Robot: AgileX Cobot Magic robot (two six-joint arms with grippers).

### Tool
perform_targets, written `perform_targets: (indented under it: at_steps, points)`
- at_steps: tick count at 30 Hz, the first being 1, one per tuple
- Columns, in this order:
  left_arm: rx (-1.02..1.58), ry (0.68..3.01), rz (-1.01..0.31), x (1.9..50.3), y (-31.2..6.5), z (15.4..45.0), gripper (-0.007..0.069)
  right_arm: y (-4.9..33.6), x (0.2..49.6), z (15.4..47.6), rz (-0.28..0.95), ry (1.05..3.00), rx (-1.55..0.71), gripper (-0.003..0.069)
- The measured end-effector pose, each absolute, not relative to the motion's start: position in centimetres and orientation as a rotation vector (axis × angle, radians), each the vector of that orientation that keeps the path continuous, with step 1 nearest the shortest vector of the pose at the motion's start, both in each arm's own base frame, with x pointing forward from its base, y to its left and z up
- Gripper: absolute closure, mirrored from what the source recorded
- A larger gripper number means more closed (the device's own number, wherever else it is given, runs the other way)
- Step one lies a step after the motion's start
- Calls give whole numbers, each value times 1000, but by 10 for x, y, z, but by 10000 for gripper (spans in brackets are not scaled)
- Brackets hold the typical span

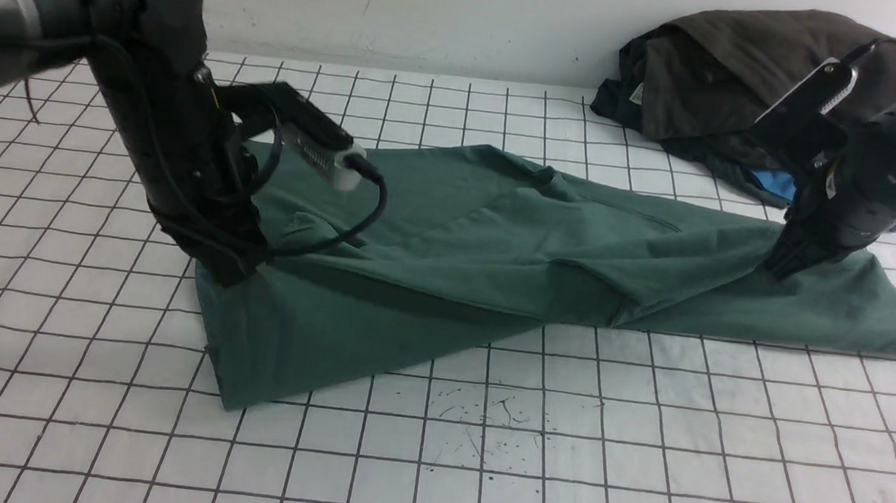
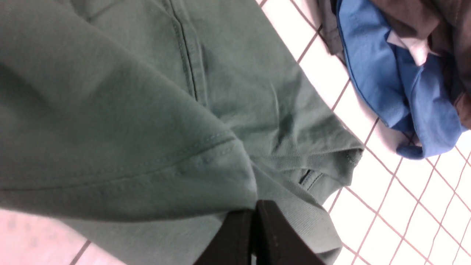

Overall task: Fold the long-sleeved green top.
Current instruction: Use both arms to drag the lower edge of the fabric forward and fold it over the upper edge

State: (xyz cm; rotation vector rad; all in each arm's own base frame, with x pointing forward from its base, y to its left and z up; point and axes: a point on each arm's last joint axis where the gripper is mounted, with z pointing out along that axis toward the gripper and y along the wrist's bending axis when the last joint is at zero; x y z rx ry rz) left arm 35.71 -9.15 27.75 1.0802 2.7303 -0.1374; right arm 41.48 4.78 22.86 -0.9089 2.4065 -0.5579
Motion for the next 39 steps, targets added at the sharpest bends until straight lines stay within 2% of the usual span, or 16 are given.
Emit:
perform_targets:
  at_steps: [2,3,9,12,15,17,19,20,23,25,27,28,30,34,37,39]
  points:
    - [1059,2696,-101,351,-88,293,623,48,413,232,-553,2410,-909,662]
    - [1023,2654,-56,346,-85,307,623,48,411,236,-548,2405,-907,662]
    - [789,2409,234,358,-69,343,623,51,409,256,-525,2300,-926,662]
    - [662,2311,259,378,-65,348,623,55,415,256,-517,2215,-970,662]
    - [566,2272,239,401,-61,341,623,61,425,251,-510,2113,-1016,662]
    - [460,2265,219,435,-53,322,623,68,443,236,-509,2016,-1070,662]
    - [425,2275,211,449,-50,311,623,71,451,230,-503,1996,-1074,662]
    - [400,2292,203,461,-49,296,623,73,457,224,-495,1981,-1071,662]
    - [285,2331,171,504,-45,252,617,80,489,197,-421,2008,-958,660]
    - [262,2348,165,514,-44,236,603,82,496,191,-393,2025,-907,652]
    - [204,2357,154,531,-41,216,540,84,510,183,-328,2070,-762,606]
    - [194,2351,152,533,-41,217,533,84,511,181,-323,2078,-752,596]
    - [124,2348,147,543,-34,207,446,82,519,183,-275,2128,-610,528]
    - [18,2310,146,548,-21,223,319,73,526,209,-178,2177,-281,404]
    - [-2,2304,154,546,-19,240,293,68,525,226,-168,2205,-162,377]
    - [-12,2352,162,537,-21,259,291,69,517,241,-185,2277,-139,401]
